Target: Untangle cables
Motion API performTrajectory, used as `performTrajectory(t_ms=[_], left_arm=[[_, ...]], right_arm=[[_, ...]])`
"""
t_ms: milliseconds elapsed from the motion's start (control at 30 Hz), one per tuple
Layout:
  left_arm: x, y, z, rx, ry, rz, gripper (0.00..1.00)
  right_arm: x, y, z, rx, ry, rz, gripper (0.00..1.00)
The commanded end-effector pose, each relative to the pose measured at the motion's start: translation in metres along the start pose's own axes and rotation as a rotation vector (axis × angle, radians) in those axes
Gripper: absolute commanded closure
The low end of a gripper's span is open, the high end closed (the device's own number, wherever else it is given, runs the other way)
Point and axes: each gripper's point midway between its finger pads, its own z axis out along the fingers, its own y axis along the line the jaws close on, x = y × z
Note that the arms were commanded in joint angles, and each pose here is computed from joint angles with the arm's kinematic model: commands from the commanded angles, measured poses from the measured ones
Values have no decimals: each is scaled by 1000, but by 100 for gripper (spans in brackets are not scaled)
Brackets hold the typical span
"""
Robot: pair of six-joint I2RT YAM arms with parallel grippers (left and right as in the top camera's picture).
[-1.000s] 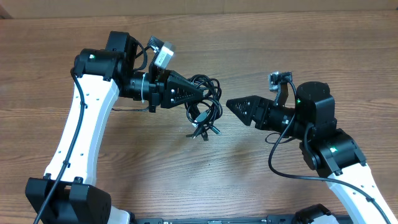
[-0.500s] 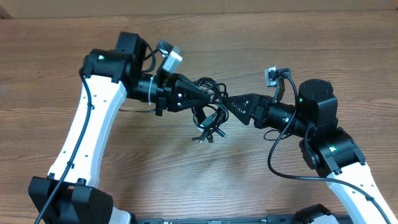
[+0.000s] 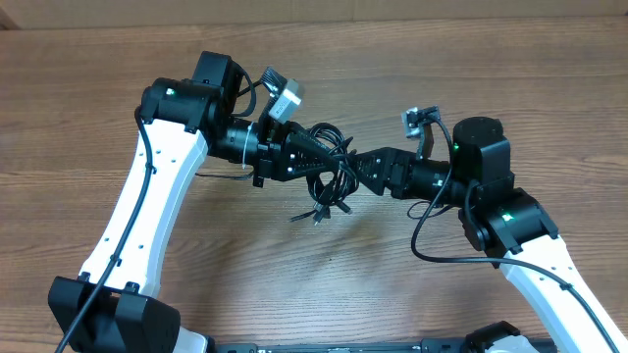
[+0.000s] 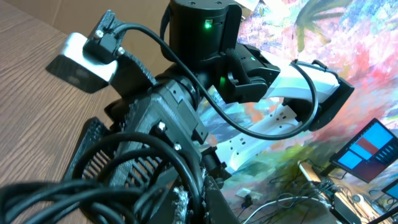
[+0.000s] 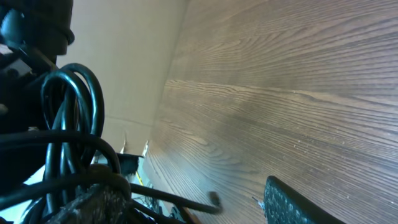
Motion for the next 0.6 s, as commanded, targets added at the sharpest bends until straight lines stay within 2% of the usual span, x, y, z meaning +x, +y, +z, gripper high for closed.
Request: performTrajectory(t_ms=[0,367,567], left_arm=[[-19,-28,6,81,-60,118,96],[-18,-30,9,91,-53,119,96],[-18,-30,9,90,-51,119,96]], right_arm=[[1,2,8,8,3,-52,30],[-1,-1,9,36,-16,-59,30],[-1,16,9,-45,-2,-94,30]])
